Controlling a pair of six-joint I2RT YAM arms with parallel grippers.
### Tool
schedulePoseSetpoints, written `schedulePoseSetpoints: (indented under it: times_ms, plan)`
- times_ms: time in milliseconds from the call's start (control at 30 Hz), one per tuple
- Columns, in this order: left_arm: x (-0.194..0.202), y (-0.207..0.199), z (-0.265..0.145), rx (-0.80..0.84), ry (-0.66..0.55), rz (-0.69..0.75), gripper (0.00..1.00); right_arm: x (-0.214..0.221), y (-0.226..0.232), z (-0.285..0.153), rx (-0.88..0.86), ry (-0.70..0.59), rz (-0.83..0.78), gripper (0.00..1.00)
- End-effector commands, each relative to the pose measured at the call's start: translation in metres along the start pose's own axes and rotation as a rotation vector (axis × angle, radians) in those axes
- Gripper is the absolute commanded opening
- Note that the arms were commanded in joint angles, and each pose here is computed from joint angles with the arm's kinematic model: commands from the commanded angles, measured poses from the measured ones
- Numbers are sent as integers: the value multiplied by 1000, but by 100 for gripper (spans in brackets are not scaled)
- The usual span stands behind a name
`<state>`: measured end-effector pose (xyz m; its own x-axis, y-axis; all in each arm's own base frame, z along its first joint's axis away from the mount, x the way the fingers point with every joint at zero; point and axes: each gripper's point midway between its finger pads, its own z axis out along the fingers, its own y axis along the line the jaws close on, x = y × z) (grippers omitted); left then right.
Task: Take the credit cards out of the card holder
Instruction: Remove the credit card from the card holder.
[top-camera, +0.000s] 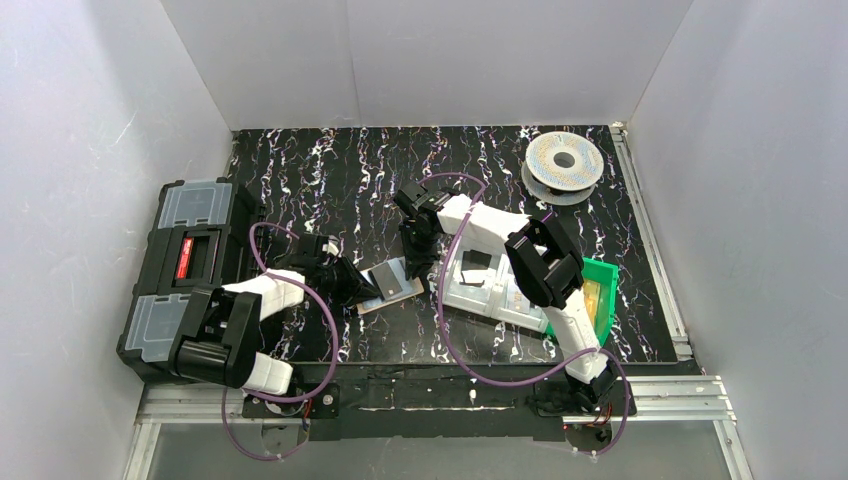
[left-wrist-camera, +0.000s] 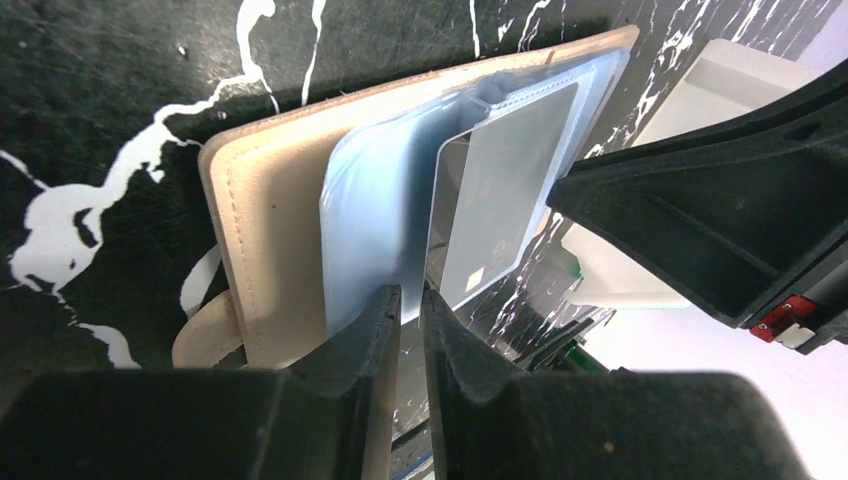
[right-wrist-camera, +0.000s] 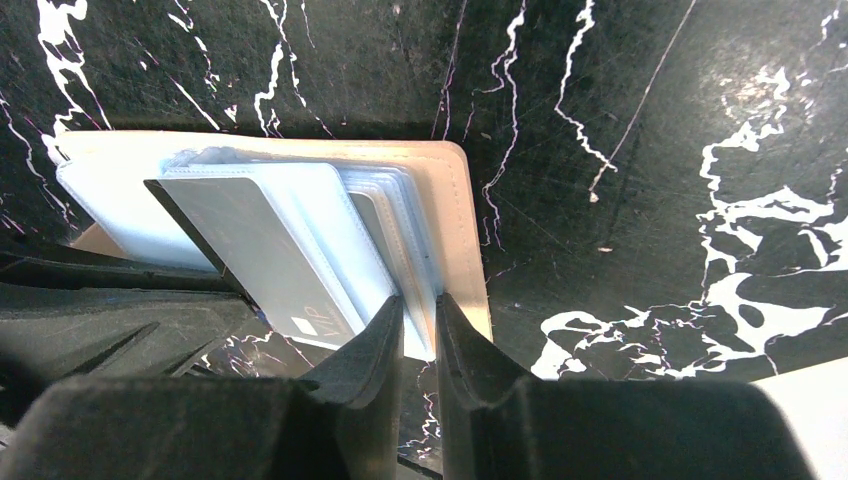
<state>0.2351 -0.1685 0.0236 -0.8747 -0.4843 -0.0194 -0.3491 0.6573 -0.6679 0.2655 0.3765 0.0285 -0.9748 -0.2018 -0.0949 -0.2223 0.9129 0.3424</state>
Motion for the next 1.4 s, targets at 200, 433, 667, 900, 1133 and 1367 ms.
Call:
schedulePoseSetpoints:
  times_ms: [200, 433, 667, 900, 1133, 1367]
  plan:
    - [5, -2, 7, 65, 17, -34, 15, 24, -50, 42, 173, 82, 9, 22]
    - [4, -7, 9, 98, 18, -43, 16, 24, -50, 43, 172, 86, 8, 22]
    - [3, -12, 11, 129, 19, -43, 15, 25, -51, 44, 174, 92, 9, 22]
    - [3, -11, 14, 130, 27, -51, 13, 26, -51, 45, 176, 94, 10, 22]
    - [3, -9, 11, 108, 19, -50, 0, 27, -52, 46, 177, 99, 10, 21]
    - [-4, 8, -13, -96, -28, -3, 0, 28, -53, 47, 176, 100, 10, 21]
